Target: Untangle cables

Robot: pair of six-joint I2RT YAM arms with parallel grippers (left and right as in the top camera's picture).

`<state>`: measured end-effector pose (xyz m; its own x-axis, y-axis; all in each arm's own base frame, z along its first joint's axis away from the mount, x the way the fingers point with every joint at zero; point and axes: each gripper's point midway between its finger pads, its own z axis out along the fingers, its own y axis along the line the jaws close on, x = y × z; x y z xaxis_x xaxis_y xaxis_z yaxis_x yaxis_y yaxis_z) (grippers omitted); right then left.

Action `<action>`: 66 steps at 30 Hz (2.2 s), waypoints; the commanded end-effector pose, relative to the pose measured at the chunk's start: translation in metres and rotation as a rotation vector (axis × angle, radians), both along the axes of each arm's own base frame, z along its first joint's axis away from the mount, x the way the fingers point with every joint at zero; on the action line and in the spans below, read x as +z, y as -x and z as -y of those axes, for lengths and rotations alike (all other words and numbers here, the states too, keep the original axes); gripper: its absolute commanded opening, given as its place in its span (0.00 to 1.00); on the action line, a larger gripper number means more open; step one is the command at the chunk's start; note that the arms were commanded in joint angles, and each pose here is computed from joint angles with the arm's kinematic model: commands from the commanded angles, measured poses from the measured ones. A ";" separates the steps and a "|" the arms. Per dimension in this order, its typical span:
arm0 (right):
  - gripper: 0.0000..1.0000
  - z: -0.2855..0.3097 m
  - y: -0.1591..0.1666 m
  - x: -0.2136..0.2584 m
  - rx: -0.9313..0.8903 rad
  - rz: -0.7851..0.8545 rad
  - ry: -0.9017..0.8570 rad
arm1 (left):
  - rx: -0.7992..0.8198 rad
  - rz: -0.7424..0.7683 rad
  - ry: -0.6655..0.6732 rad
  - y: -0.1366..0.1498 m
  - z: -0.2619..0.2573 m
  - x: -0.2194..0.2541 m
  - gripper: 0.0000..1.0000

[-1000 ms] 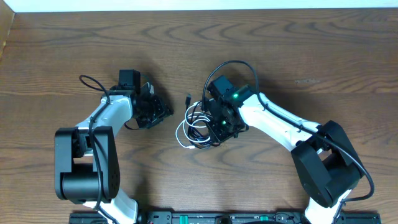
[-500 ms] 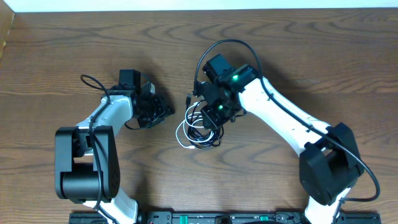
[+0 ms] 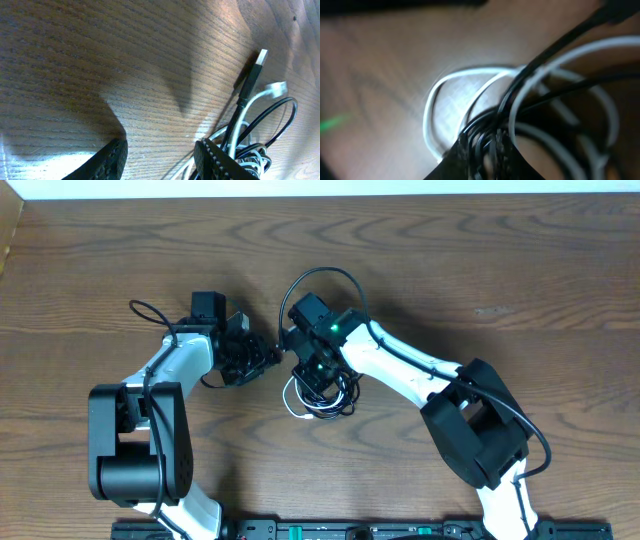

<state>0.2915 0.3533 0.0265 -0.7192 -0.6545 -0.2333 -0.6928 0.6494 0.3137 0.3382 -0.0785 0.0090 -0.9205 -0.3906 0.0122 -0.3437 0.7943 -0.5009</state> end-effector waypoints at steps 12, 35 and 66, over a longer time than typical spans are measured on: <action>0.20 -0.011 -0.029 0.001 -0.134 0.094 -0.021 | 0.008 -0.043 -0.042 0.009 -0.008 -0.015 0.49; 0.01 -0.018 -0.047 -0.004 -0.198 0.109 -0.068 | -0.015 -0.046 -0.004 0.012 -0.002 -0.012 0.49; 0.01 -0.006 -0.094 0.037 -0.515 -0.114 -0.335 | -0.172 0.053 0.060 0.005 0.081 -0.005 0.57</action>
